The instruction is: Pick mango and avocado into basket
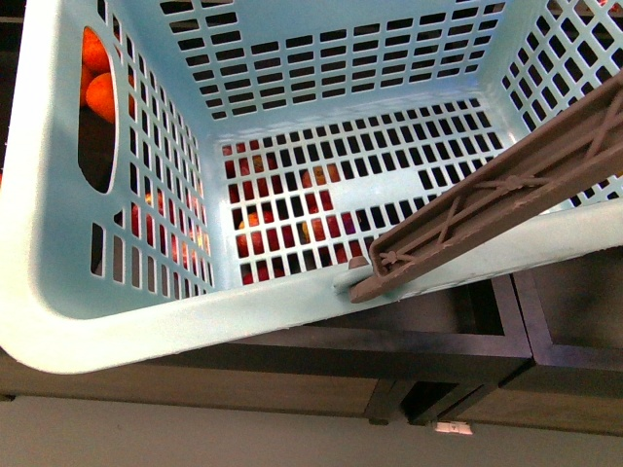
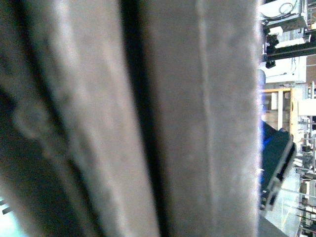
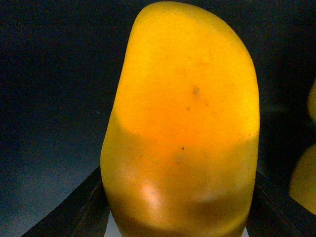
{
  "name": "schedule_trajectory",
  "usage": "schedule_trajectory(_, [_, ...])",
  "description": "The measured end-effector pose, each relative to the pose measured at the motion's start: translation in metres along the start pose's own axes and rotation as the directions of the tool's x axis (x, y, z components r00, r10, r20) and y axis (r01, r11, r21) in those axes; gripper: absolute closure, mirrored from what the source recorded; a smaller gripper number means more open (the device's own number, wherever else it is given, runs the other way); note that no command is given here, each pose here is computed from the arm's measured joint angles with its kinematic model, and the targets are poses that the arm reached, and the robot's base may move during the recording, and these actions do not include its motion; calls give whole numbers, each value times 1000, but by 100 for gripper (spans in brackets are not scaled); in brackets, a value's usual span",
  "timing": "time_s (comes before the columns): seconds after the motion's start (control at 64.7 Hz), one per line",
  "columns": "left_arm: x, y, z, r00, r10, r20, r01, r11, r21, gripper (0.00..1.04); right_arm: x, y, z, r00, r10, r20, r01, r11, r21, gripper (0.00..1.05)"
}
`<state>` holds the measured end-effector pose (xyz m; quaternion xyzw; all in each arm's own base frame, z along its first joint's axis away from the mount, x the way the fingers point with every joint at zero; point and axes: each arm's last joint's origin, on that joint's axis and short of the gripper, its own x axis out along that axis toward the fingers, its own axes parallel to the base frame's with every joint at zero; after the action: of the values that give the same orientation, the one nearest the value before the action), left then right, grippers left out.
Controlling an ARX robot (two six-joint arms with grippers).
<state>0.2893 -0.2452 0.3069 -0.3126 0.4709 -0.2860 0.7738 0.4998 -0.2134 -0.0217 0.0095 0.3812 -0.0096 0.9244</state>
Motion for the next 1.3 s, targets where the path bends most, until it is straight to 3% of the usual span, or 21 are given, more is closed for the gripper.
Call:
schedule_trajectory(0.139, [0,0,0,1000,0,0,0,1000,0,77,-43,0,10,997,-2,73,2,1000,-5,43])
schedule_trajectory(0.232, [0,0,0,1000,0,0,0,1000,0,77,-98,4,16,988,3,152,-1,1000,-13,43])
schedule_trajectory(0.402, [0,0,0,1000,0,0,0,1000,0,77,-179,21,9,970,12,243,-14,1000,8,43])
schedule_trajectory(0.634, [0,0,0,1000,0,0,0,1000,0,77,-264,57,12,932,46,359,-51,999,5,43])
schedule_trajectory(0.85, [0,0,0,1000,0,0,0,1000,0,77,-337,102,34,852,83,518,-74,997,-37,43])
schedule_trajectory(1.098, [0,0,0,1000,0,0,0,1000,0,77,-369,156,51,787,179,590,-151,984,-96,43])
schedule_trajectory(1.299, [0,0,0,1000,0,0,0,1000,0,77,-367,198,54,774,254,580,-212,967,-141,43])
